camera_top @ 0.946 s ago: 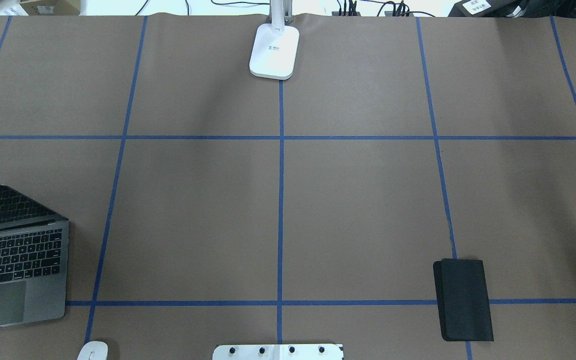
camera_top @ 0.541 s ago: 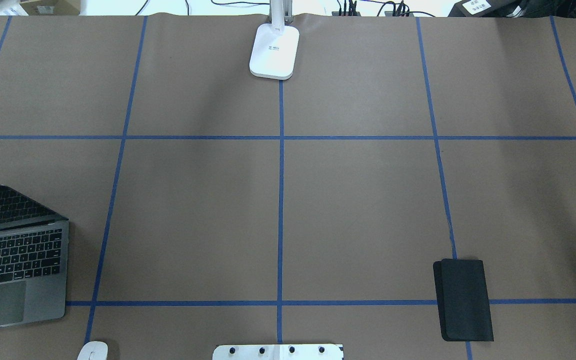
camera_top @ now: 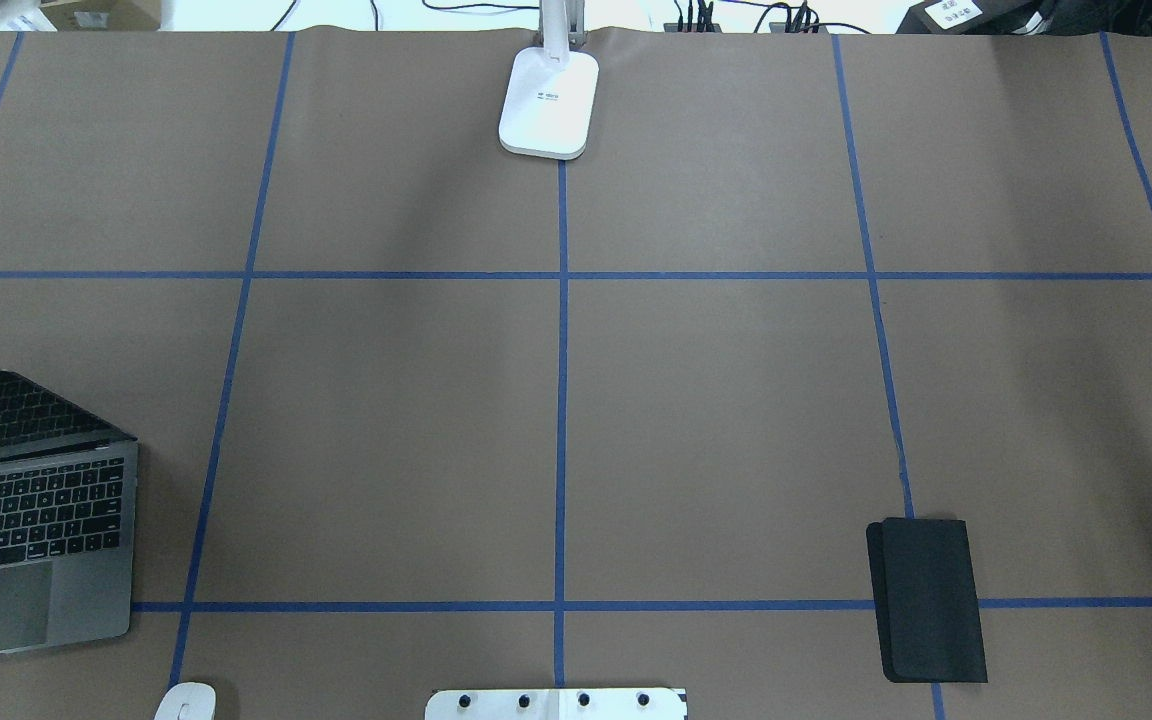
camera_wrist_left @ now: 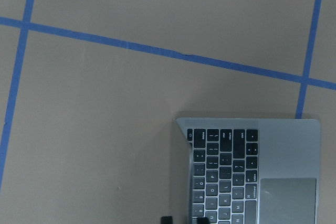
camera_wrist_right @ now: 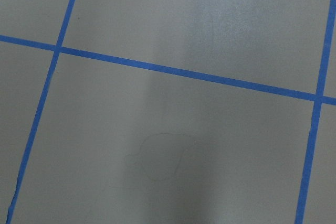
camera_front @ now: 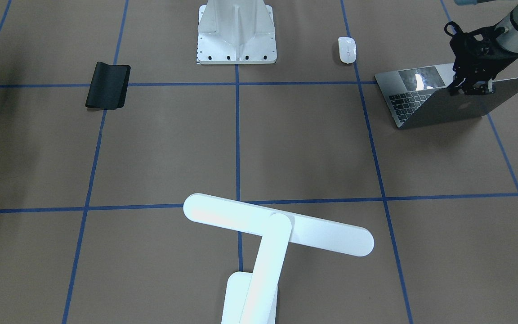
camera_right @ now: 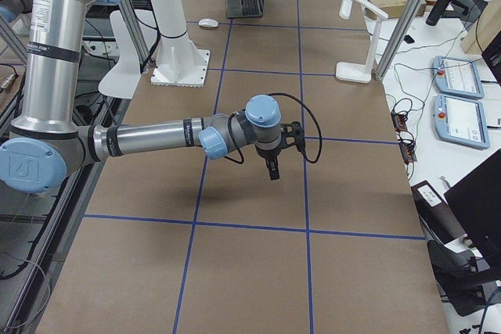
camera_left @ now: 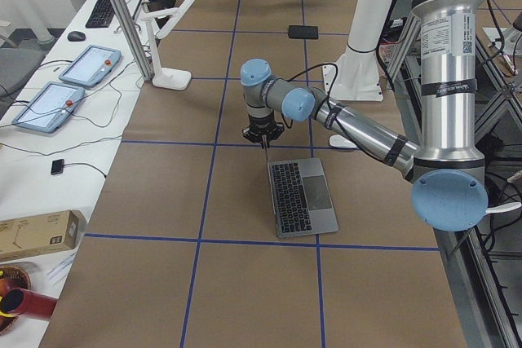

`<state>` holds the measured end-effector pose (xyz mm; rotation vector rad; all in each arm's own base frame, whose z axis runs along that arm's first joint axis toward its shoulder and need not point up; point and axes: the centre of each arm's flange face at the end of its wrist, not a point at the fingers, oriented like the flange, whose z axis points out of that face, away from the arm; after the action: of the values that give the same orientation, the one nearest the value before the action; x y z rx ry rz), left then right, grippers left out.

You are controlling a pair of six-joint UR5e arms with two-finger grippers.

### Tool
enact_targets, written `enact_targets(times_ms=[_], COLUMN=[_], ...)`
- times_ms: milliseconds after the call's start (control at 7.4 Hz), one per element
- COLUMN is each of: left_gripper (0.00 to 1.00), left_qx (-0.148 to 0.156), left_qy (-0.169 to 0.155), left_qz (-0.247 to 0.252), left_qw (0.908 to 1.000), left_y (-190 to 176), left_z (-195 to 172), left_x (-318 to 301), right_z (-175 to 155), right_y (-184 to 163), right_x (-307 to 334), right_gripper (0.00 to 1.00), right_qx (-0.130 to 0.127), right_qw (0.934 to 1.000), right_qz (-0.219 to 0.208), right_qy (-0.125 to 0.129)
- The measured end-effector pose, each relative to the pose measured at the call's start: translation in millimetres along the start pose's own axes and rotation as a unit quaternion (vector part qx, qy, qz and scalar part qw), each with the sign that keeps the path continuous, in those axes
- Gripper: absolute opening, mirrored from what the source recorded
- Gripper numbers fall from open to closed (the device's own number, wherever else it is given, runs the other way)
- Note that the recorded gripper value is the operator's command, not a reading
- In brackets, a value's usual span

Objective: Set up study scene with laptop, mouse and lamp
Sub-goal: 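Keep sliding the laptop with the left gripper farther from the robot, then push the open laptop with the left gripper toward the white lamp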

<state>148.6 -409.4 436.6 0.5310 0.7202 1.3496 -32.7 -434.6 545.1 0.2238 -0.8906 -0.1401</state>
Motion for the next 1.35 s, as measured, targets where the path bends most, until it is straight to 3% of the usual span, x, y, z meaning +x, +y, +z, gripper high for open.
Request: enact_targets(times_ms=[946,1351], left_gripper=[0.0,0.0], left_qx=[0.019,0.036], left_qy=[-0.02,-0.039], left_qz=[0.02,0.043], left_qw=[0.9994,0.9977], left_y=[-16,-53], left_z=[-27,-44], left_x=[11,-2], right_z=[1,-3], right_y=[-3,-4], right_x=[0,0], right_gripper=[1.0,1.0], right_qx=[0.0,0.007], right_qw=[1.0,0.9999], right_qz=[-0.001,-0.002], right_qy=[0.0,0.008])
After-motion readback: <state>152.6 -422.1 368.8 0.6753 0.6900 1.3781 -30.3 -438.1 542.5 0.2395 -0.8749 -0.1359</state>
